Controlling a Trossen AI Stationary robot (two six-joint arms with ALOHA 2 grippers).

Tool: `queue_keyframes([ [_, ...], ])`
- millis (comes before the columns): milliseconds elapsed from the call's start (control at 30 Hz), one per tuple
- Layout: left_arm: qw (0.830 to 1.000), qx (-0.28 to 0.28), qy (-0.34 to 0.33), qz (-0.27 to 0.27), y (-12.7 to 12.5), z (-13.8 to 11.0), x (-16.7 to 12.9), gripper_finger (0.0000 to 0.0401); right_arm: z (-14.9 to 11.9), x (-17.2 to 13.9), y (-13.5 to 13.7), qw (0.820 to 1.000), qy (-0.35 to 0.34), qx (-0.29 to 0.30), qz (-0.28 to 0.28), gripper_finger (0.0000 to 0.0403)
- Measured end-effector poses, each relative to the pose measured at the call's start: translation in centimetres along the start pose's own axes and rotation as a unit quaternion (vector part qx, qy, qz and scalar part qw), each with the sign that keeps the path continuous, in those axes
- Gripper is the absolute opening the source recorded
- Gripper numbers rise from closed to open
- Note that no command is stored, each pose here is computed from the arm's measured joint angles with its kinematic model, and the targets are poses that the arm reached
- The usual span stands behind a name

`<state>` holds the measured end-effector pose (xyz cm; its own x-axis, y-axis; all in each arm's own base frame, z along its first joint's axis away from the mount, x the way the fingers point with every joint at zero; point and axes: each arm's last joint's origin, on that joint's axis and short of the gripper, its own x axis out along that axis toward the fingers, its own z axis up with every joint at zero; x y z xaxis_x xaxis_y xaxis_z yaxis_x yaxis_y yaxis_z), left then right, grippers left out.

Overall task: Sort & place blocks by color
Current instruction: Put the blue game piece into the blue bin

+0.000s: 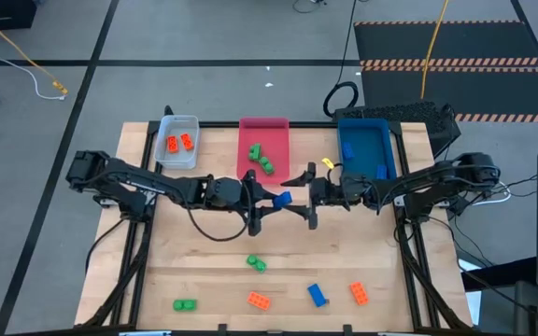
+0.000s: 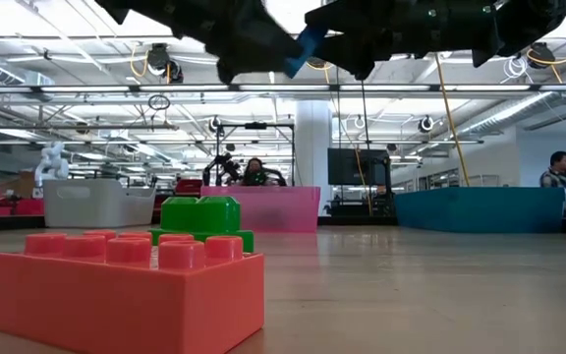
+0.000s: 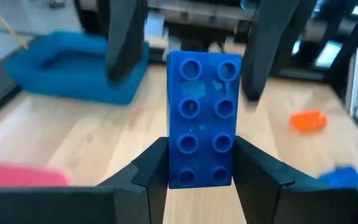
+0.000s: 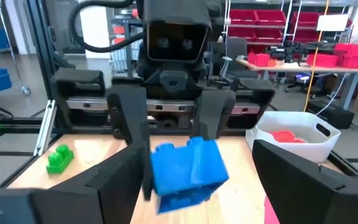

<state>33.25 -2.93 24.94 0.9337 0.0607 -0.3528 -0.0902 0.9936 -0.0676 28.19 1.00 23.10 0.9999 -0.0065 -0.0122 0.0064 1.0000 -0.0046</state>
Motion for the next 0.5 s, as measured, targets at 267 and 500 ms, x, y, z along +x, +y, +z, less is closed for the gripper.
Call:
queue_keyframes([
  [267, 1.000, 0.002, 0.012, 0.001, -0.03, -0.96, 1.12, 0.0147, -0.61, 0.17, 0.01, 1.000, 0.020, 0.007, 0.000, 0.0248],
  [500, 1.000, 0.002, 0.004, 0.000, -0.04, -0.73, 1.00, 0.0147, -0.73, 0.17, 0.02, 1.000, 0.027, 0.004, 0.000, 0.0240],
])
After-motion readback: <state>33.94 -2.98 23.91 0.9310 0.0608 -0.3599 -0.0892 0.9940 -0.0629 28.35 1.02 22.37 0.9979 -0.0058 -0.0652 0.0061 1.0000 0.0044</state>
